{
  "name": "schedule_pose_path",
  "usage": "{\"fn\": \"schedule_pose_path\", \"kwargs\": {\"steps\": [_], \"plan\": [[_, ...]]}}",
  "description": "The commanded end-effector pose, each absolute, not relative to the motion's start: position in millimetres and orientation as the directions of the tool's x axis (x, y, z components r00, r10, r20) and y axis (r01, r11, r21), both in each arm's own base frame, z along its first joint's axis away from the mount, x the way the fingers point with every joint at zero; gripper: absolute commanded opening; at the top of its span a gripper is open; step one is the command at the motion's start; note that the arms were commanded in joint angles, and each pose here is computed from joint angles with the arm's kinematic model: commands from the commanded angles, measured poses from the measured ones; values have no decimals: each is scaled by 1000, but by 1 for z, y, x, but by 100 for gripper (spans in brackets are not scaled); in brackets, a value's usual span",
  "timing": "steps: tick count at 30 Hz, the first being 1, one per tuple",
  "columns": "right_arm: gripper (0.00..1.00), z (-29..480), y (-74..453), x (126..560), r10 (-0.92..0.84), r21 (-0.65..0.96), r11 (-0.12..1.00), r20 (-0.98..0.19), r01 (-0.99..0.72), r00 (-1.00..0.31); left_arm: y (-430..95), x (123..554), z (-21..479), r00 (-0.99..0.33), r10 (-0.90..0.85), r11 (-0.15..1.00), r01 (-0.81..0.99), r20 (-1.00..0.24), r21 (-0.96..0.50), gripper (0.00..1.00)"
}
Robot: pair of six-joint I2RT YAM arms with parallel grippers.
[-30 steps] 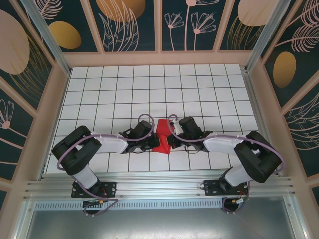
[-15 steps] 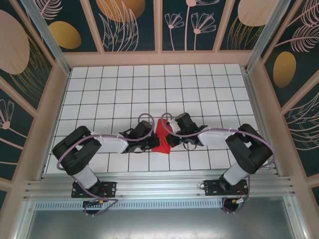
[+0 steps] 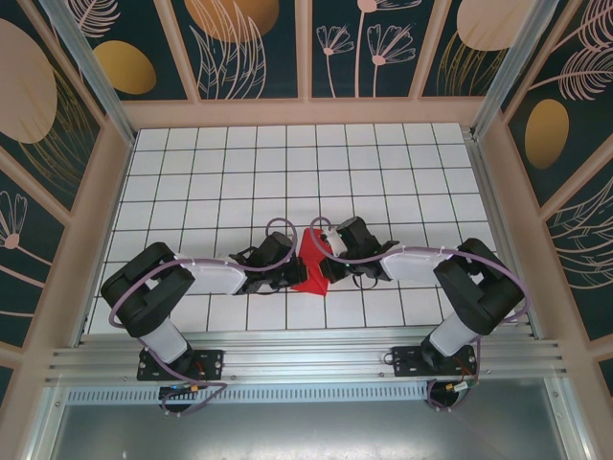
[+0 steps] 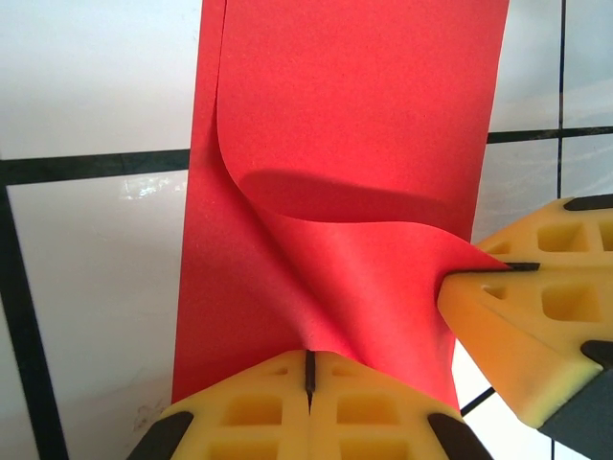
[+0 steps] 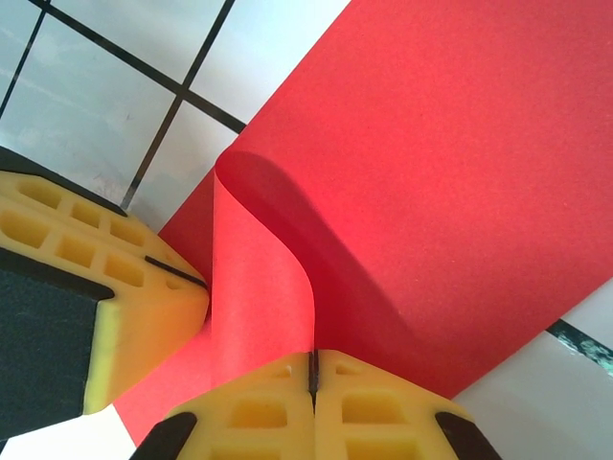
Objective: Fold a paper plane with a square sheet of paper (pick it up from the middle)
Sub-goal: Fold the triangle a second time at the center of the table.
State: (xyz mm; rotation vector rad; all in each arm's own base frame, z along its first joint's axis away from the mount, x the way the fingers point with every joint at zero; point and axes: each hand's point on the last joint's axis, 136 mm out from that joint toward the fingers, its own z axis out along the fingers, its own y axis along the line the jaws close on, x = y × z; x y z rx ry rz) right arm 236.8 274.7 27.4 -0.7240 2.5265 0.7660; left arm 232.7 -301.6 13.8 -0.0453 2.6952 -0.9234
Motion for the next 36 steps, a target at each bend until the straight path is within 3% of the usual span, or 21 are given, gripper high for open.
{"fn": "schedule_pose_path", "kwargs": {"steps": [1,36], "plan": [[7,34,271,244,-352,369,729,-520,-576,-778,-276,222,-16,-969,-99,872,25,-226,-488,0],[8,31,267,238,-307,401,746,-501,-531,-809,-274,221,-14,-967,-103,873,23,-231,-486,0]]}}
